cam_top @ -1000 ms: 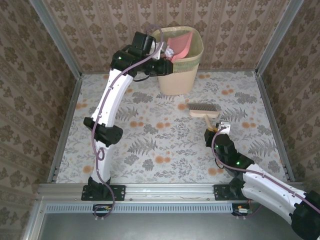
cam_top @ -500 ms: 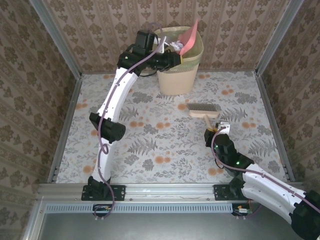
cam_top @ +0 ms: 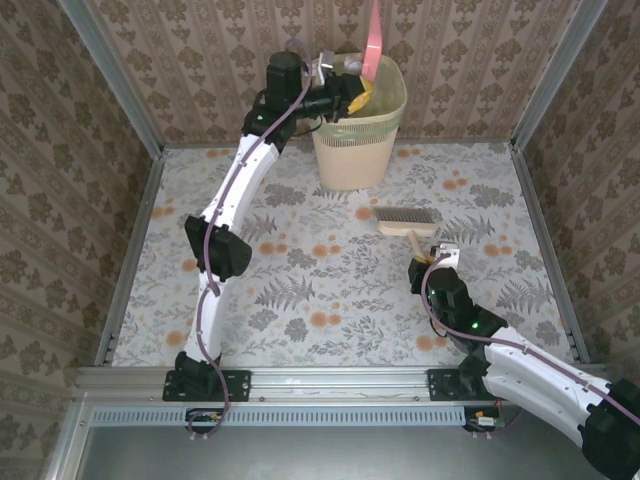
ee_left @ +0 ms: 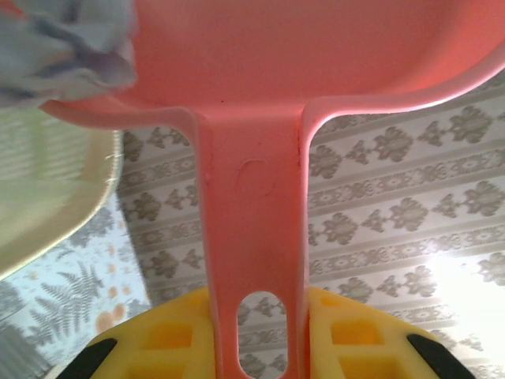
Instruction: Sweep away the paper scraps from the table
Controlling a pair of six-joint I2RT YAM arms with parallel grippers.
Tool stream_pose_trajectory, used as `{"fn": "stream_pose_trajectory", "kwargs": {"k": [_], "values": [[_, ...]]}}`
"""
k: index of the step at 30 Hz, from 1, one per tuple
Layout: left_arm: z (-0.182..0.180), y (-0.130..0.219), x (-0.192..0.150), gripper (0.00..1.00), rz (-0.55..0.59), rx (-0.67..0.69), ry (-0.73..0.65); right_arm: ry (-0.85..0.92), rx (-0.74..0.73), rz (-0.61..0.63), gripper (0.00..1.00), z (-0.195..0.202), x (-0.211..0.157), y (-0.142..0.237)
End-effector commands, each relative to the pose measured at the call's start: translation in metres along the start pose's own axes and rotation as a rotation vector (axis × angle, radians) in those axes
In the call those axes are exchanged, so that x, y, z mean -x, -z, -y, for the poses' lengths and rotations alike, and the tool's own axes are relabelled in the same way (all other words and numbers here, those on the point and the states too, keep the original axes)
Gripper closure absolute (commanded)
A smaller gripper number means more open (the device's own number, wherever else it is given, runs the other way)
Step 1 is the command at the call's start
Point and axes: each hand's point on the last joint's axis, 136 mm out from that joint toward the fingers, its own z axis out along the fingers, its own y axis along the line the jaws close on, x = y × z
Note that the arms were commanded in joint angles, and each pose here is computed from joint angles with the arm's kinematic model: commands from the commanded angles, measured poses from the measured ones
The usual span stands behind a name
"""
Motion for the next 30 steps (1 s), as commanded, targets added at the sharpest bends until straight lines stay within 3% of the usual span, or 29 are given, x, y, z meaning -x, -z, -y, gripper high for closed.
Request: {"fn": "stream_pose_trajectory", "kwargs": {"k": [1,8,20,30], "values": [[0.024,0.0,0.01,1.0,0.026,-0.115,0.03,-0.028,0.029,0.066,1.0,-0.009,0.023,0.002],[0.021,-0.006,0.018,1.0,0.067,-0.174,0.107,-0.022,0.027,0.061,1.0,-0.01,0.022,0.001],[0.046,0.0,0.004,1.0,0.035,-0.179,0.042,-0.015,0.02,0.05,1.0,-0.01,0.02,-0.001],[0.089,0.005,-0.053,1.0,-0.073,-0.182,-0.106,-0.018,0.007,0.054,1.0,-0.006,0.02,0.0]]}}
